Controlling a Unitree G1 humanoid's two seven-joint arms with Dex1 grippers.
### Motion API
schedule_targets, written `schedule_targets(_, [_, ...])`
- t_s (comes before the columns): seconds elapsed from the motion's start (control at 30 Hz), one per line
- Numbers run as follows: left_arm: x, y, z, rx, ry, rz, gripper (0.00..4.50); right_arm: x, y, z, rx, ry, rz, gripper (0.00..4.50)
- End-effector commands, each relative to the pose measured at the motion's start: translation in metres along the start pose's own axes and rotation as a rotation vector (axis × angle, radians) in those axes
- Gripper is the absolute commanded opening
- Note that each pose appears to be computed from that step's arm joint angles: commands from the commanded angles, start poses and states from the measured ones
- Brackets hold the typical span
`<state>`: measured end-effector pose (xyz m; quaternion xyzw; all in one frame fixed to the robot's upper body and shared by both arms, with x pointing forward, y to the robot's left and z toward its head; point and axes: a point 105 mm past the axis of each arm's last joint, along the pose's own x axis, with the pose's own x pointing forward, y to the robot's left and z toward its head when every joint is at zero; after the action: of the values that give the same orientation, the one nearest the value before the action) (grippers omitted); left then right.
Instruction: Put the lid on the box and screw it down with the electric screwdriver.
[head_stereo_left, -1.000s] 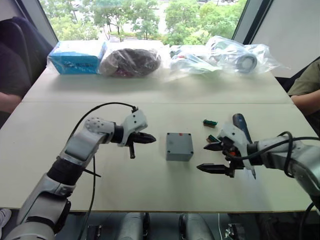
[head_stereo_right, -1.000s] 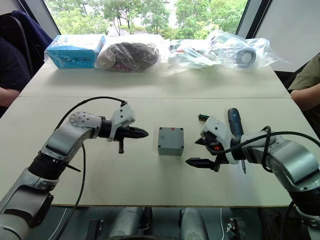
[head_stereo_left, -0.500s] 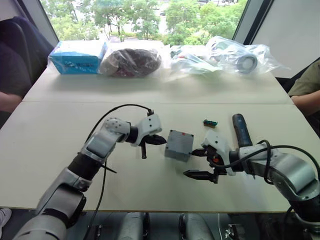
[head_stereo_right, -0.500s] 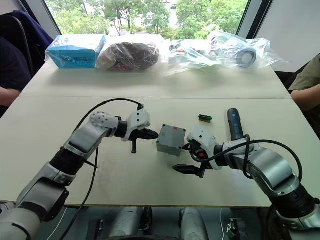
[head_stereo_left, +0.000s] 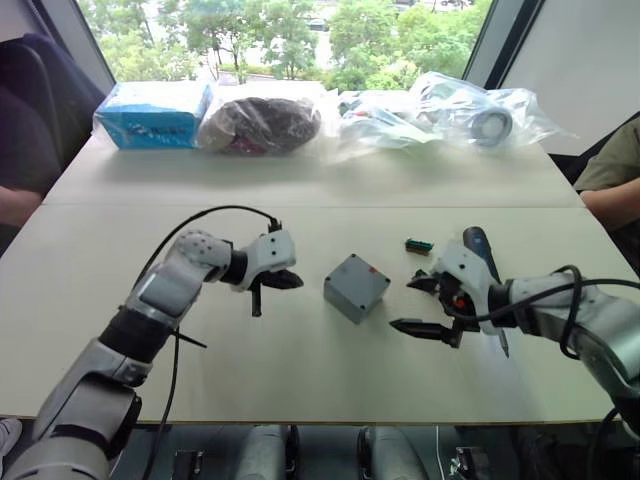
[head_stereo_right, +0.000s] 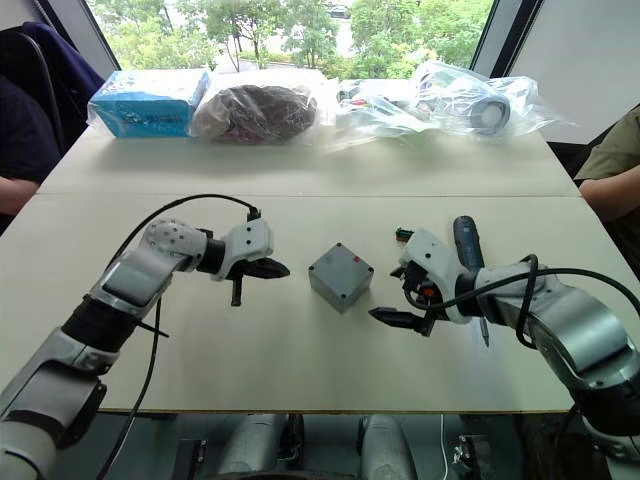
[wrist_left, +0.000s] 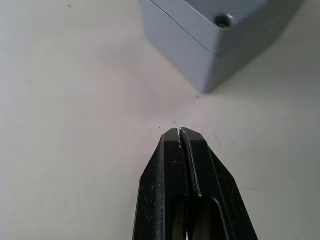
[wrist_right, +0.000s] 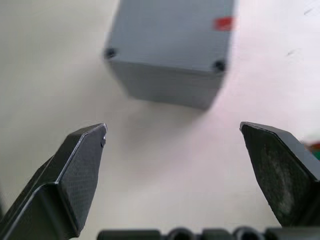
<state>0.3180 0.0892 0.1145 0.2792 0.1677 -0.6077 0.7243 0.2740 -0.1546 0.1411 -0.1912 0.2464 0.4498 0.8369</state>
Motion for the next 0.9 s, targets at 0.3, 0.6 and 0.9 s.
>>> schedule_targets(0.3, [0.024,-0.004,0.037,0.016,-0.149,0.022,0.00,0.018,0.010,0.011,-0.118,-0.073,0.097,4.46])
schedule_targets(0.6, [0.025,0.007,0.040,0.054,-0.142,0.066,0.00,0.016,0.029,0.006,-0.087,-0.054,0.165,4.46])
schedule_targets(0.9, [0.026,0.006,0.040,0.059,-0.140,0.048,0.00,0.015,0.029,0.008,-0.056,-0.071,0.141,4.46])
